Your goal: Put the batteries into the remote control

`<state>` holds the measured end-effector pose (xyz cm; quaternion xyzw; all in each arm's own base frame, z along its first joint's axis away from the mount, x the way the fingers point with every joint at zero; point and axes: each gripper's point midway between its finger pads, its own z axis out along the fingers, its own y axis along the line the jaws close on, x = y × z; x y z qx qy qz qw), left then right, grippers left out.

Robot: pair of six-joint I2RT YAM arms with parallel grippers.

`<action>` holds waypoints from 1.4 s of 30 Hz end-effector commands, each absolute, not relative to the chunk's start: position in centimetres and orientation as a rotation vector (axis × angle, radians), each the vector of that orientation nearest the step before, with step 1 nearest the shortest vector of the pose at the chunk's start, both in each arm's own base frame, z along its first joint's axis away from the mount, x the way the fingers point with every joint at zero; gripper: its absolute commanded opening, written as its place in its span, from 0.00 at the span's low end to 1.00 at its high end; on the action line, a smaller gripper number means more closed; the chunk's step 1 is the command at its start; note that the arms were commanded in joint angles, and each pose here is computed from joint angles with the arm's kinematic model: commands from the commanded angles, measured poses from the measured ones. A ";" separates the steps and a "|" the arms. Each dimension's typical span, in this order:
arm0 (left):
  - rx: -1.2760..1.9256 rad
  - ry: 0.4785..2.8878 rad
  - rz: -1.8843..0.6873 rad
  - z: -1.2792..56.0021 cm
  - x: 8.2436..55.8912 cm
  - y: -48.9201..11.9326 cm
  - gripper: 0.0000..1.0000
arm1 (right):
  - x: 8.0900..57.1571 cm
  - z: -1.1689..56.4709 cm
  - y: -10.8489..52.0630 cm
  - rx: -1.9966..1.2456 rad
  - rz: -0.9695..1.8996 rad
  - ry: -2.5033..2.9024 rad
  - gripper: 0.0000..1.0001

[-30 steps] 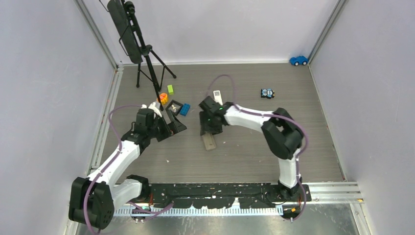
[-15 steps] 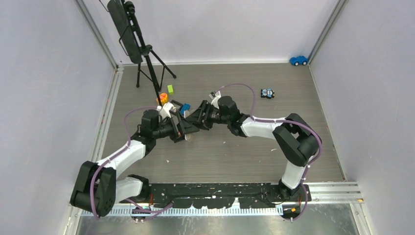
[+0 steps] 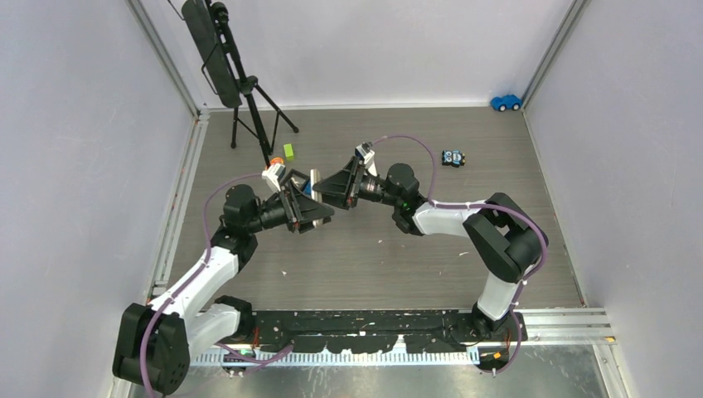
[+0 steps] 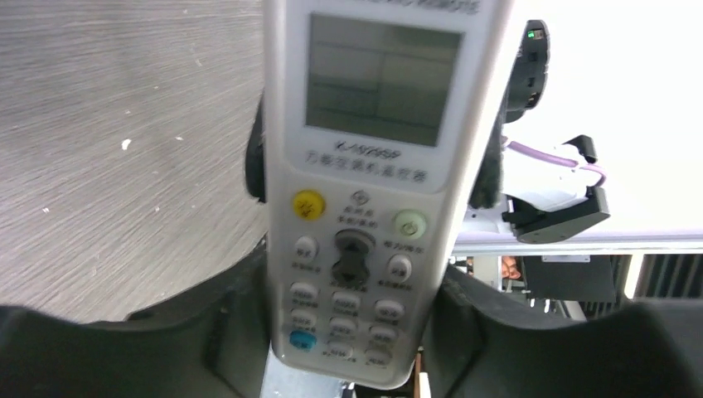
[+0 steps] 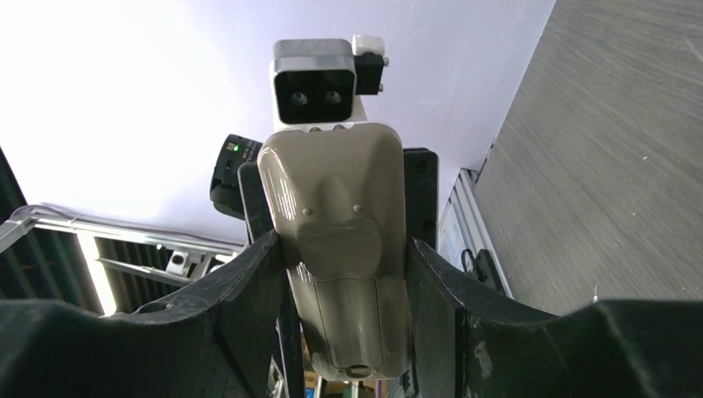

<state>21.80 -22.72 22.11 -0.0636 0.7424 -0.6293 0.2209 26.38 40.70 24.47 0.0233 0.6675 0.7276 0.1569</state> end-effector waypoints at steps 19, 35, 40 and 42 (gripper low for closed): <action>-0.067 2.479 -0.933 12.2 24.2 -20.2 0.00 | 29.0 21.6 32.3 0.182 1.411 1.963 0.90; 0.032 2.683 -0.162 3.0 29.6 -20.6 0.03 | 22.9 21.8 16.5 0.320 0.685 2.093 0.89; 0.032 2.695 -0.119 1.7 30.0 -20.9 0.20 | 21.2 23.3 14.9 0.372 0.701 2.074 0.87; 0.034 2.700 -0.116 1.6 30.1 -21.0 0.33 | 20.7 23.7 14.5 0.387 0.701 2.074 0.87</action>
